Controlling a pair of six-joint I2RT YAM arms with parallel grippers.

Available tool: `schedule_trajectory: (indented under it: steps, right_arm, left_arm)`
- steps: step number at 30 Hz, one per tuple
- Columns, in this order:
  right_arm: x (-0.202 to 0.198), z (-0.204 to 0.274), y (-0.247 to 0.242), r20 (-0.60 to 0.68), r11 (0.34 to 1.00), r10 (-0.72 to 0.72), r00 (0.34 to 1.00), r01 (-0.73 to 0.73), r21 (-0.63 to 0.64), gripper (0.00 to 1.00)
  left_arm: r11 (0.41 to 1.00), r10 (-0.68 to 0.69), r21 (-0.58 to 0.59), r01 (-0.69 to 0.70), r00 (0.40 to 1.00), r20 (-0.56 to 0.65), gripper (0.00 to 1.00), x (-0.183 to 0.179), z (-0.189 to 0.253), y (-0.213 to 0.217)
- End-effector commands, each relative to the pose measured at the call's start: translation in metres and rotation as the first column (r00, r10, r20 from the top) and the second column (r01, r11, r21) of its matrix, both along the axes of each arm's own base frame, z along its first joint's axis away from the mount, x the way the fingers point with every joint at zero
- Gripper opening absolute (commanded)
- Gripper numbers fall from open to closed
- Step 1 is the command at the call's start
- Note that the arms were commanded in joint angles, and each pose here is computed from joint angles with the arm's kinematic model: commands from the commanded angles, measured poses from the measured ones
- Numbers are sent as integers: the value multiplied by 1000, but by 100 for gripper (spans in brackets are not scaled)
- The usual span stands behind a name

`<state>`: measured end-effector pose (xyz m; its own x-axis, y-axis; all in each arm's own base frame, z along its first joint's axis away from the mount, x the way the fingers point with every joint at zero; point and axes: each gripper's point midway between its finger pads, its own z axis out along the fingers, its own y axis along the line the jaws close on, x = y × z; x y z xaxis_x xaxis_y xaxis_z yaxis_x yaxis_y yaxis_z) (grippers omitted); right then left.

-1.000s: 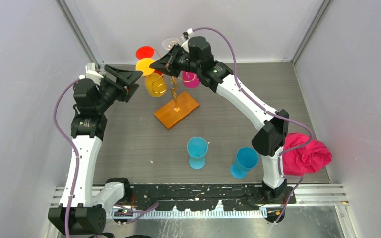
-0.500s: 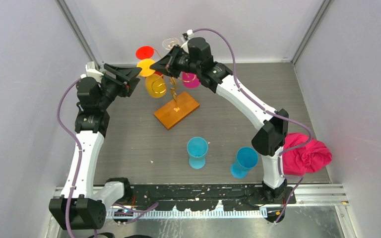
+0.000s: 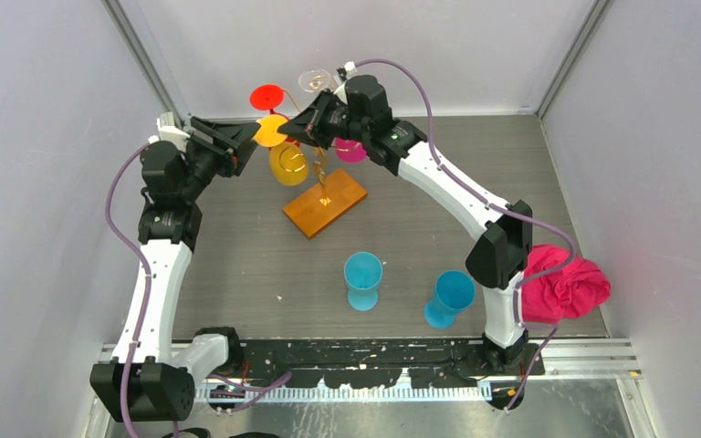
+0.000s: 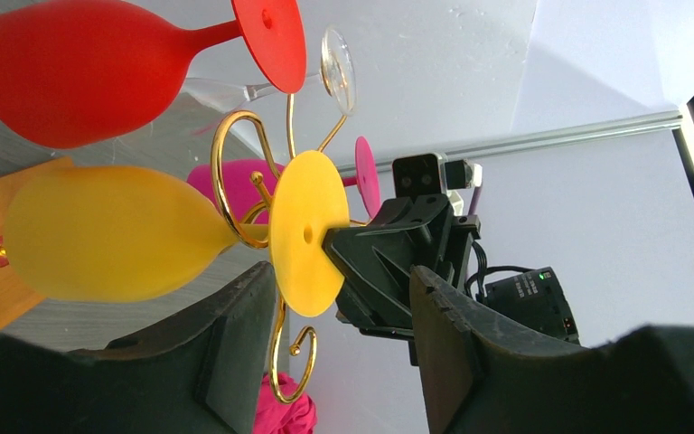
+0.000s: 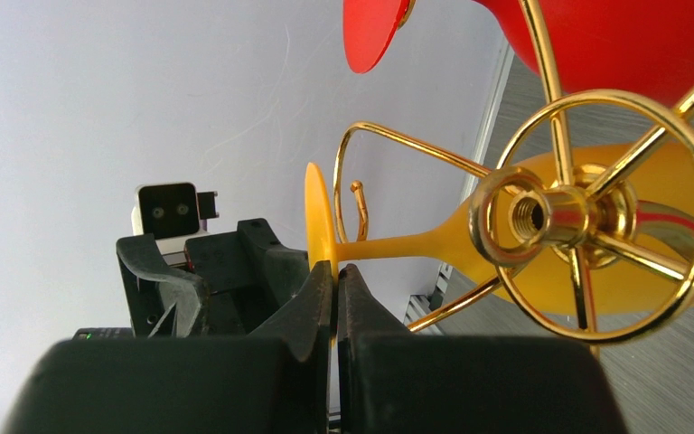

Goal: Place the wine glass upside down on the wine glass rack
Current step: Turn the wine glass upside down at the wine rack.

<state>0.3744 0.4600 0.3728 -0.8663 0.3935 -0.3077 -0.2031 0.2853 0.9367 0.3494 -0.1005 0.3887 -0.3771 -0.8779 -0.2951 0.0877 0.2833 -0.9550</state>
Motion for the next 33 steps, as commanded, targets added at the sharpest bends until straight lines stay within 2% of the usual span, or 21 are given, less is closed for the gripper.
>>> schedule_trajectory:
  steps: [1,10,14,17,20,23,29,33]
  right_arm:
    - [-31,59,-5,109,994,43,993,-53,95,1]
    - [-38,63,-6,112,993,50,992,-61,104,1]
    - [-42,62,-5,112,992,56,992,-68,103,1]
    - [-44,62,-6,114,992,56,992,-68,103,1]
    - [-45,63,-7,115,992,58,992,-70,103,1]
    - [-45,63,-7,116,992,58,992,-70,103,1]
    - [-46,63,-6,115,991,64,991,-76,106,1]
    - [-46,62,-7,118,992,61,991,-73,102,4]
  left_arm:
    - [1000,-12,-1,12,997,72,57,-4,18,-3]
    - [1000,-12,-1,12,998,64,56,-4,14,-3]
    - [1000,-13,-4,13,996,88,52,-3,19,-4]
    - [1000,-20,-12,21,995,99,42,-3,21,-5]
    - [999,-23,-24,26,993,118,25,-2,24,-6]
    - [999,-31,-25,34,991,129,15,-2,26,-7]
    - [998,-35,-41,42,989,145,2,-2,27,-8]
    - [998,-25,-54,33,989,149,1,-2,26,-7]
